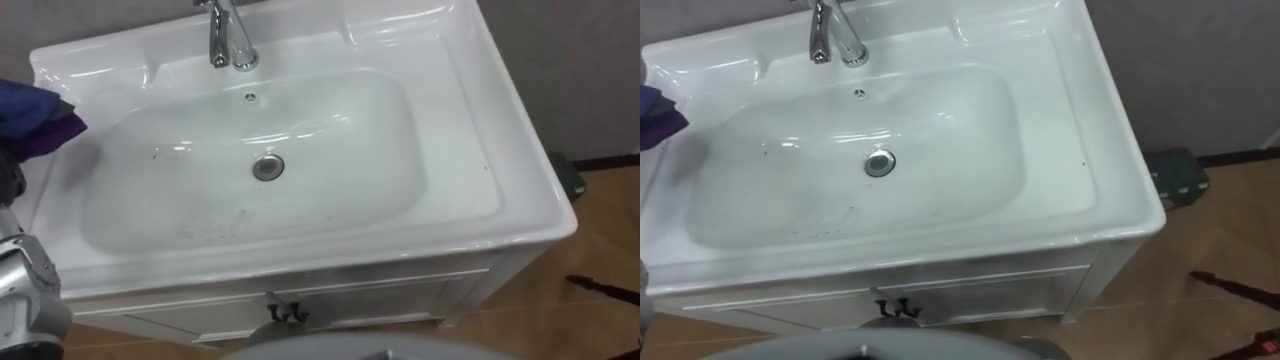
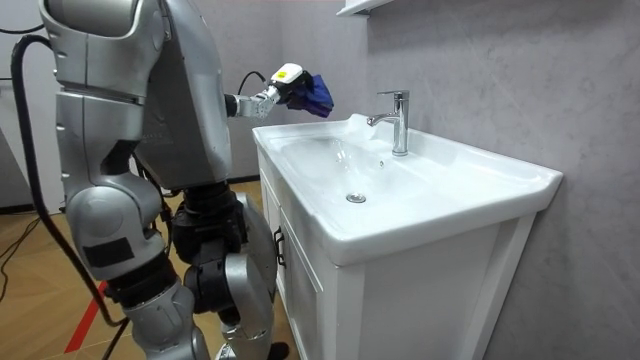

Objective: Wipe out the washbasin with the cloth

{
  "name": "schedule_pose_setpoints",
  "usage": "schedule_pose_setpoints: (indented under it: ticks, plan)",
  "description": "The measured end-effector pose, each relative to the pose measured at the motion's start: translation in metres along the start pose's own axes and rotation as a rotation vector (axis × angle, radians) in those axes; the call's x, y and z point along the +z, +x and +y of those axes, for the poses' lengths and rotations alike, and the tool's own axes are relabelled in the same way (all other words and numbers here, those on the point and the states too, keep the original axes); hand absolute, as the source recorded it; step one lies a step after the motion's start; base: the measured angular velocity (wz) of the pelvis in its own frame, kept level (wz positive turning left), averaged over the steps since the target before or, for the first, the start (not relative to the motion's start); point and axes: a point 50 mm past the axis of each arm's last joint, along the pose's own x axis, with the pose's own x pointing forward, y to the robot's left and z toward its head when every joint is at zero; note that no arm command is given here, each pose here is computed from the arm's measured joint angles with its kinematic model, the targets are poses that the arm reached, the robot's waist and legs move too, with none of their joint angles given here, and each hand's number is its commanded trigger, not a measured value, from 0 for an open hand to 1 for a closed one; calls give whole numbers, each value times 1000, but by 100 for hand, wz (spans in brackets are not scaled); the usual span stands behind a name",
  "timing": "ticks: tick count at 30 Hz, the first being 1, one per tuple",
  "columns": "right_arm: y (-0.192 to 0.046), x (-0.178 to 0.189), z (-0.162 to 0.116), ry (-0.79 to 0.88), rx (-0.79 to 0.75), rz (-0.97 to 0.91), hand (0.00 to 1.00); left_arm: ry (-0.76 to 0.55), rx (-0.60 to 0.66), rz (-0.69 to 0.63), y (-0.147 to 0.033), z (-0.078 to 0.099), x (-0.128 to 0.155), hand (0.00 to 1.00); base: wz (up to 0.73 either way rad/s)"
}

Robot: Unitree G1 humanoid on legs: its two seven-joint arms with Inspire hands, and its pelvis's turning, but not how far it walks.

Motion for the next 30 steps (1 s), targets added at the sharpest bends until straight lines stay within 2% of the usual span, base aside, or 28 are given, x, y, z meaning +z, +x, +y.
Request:
schedule_pose_setpoints:
  ticks: [7,16,24,28,29,30]
  plan:
    - [0,-4,2,-7,1,9,0,64,-80,42,-14,-6,-15,100,-1]
    - [-1,5,1,-8,-8,-25,0,51,-176,90,-23,-13,-22,100,0]
    - [-2,13,-1,-8,-26,-72,0,70,-299,118,-43,-32,-25,100,3]
    - [-2,13,-2,-25,-31,-71,0,75,-328,125,-46,-35,-27,100,0]
    - [-2,13,-2,-30,-32,-70,0,75,-328,126,-46,-35,-27,86,0]
    - [-2,13,-2,-39,-35,-70,0,77,-332,128,-47,-36,-27,53,0]
